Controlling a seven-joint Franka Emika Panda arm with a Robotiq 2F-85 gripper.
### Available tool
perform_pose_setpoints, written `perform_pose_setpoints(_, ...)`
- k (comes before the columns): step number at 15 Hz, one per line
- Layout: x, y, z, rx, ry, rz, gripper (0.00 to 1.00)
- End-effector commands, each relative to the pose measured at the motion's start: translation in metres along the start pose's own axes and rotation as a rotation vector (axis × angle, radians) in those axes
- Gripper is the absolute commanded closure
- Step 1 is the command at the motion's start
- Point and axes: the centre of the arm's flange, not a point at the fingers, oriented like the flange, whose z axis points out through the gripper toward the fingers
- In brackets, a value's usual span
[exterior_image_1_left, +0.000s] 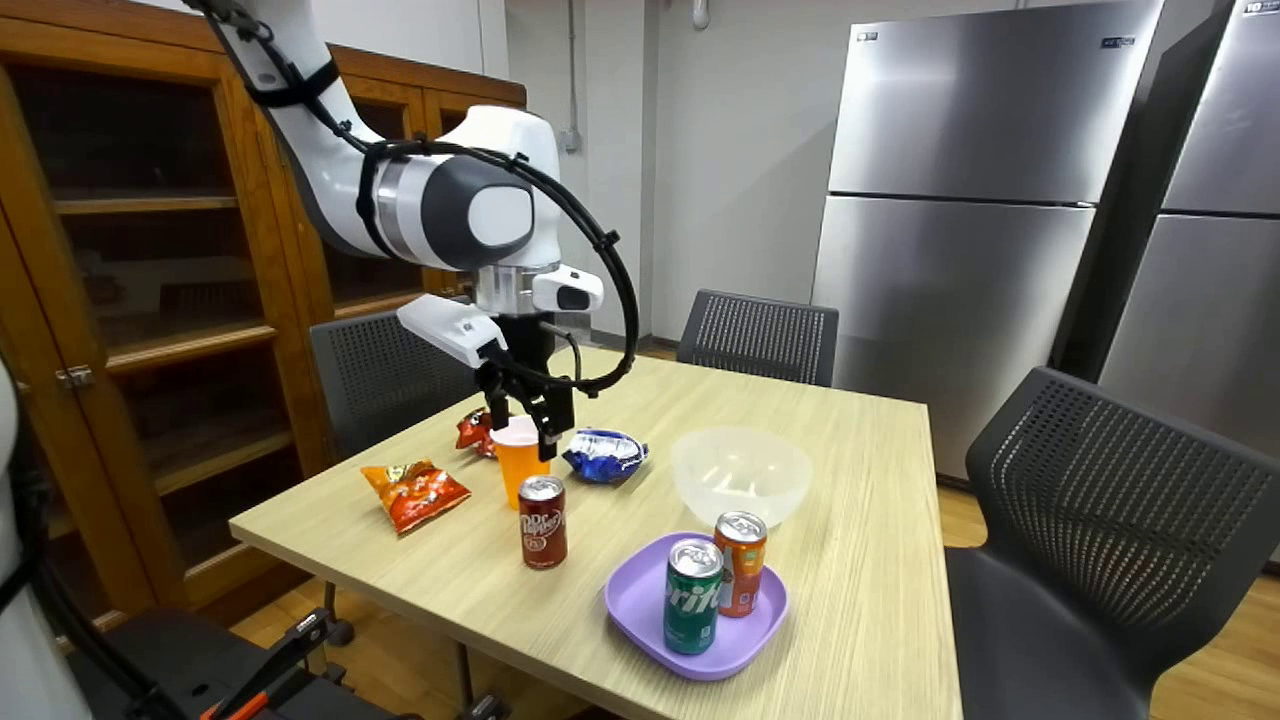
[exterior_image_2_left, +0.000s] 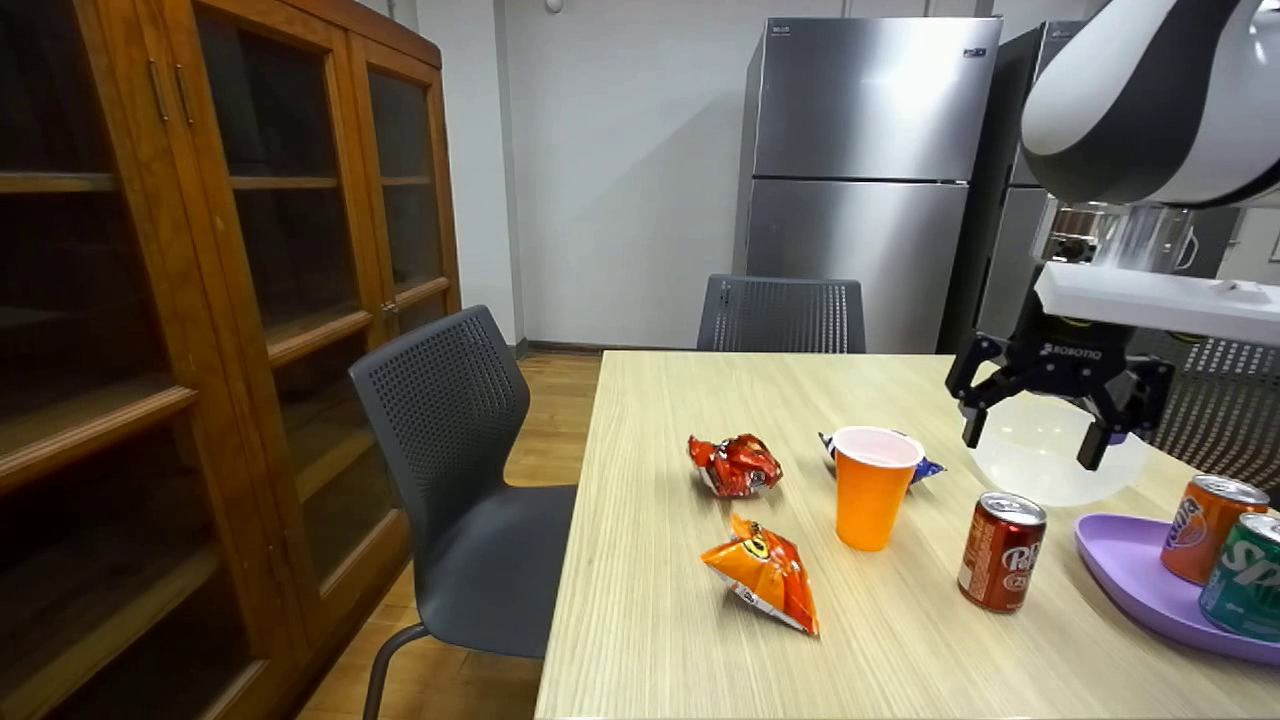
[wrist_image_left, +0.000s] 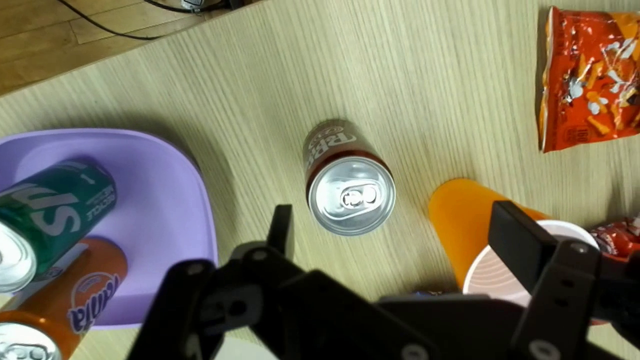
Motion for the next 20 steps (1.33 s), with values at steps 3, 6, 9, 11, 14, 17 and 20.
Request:
perform_pose_setpoints(3,0.003,-0.004,0.015,-0.009,-0.029,-0.068,0.00)
perform_pose_setpoints(6,0.006,-0.004,0.023,-0.017,-0.046,-0.085,0.00)
perform_pose_setpoints(9,0.011,-0.004,0.033,-0.020,-0.066,-0.096,0.00)
perform_pose_setpoints(11,0.015,-0.003,0.040,-0.024,-0.077,-0.102,0.00)
perform_pose_setpoints(14,0.021,-0.001,0.051,-0.029,-0.094,-0.102,0.00)
perform_pose_setpoints(17,0.028,0.001,0.060,-0.032,-0.106,-0.100,0.00)
perform_pose_setpoints(20,0.036,0.001,0.068,-0.033,-0.117,-0.100,0.00)
